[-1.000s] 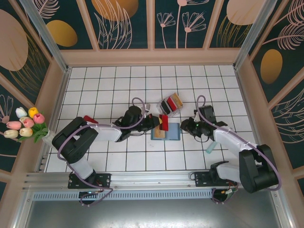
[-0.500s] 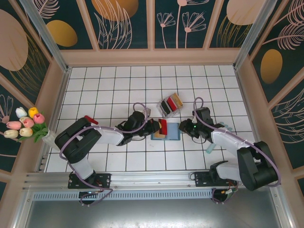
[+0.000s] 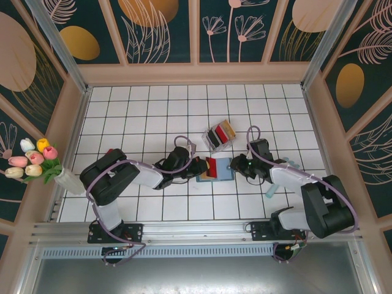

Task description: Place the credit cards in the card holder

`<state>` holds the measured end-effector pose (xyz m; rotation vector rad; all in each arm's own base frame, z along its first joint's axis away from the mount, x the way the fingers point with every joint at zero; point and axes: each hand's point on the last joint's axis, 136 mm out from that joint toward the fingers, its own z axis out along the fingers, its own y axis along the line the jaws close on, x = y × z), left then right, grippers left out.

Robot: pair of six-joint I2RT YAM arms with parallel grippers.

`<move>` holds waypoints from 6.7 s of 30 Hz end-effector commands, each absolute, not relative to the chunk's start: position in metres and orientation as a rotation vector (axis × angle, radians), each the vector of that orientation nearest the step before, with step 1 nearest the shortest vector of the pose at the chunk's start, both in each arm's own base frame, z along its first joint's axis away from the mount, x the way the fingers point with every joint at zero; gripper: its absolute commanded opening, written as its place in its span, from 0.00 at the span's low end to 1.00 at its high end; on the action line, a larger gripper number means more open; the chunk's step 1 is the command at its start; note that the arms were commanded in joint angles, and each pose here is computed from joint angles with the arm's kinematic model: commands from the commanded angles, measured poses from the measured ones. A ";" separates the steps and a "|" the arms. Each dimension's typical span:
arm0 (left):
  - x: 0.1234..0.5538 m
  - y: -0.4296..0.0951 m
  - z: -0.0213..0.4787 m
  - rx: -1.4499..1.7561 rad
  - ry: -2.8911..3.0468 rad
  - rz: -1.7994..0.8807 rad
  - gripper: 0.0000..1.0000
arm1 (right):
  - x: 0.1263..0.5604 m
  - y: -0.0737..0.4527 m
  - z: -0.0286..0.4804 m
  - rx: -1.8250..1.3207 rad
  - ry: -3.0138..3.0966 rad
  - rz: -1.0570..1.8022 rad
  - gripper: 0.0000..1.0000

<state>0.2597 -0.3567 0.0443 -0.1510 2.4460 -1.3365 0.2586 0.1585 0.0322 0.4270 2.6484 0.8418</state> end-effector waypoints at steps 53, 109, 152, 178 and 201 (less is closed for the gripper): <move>0.245 -0.370 0.020 -0.202 2.687 -1.183 0.06 | 0.247 0.160 0.016 0.401 2.710 0.804 0.21; 0.249 -0.422 0.027 0.172 2.793 -1.127 0.46 | 0.247 0.169 0.035 0.439 2.637 1.022 0.31; 0.286 -0.355 0.075 -0.006 2.578 -0.884 0.41 | 0.268 0.184 0.082 0.235 2.575 0.889 0.21; 0.260 -0.324 -0.012 -0.106 2.783 -0.768 0.28 | 0.251 0.160 0.033 0.277 2.774 0.183 0.14; 0.258 -0.323 -0.017 -0.101 2.803 -0.754 0.28 | 0.228 0.098 0.010 0.633 2.787 -0.025 0.19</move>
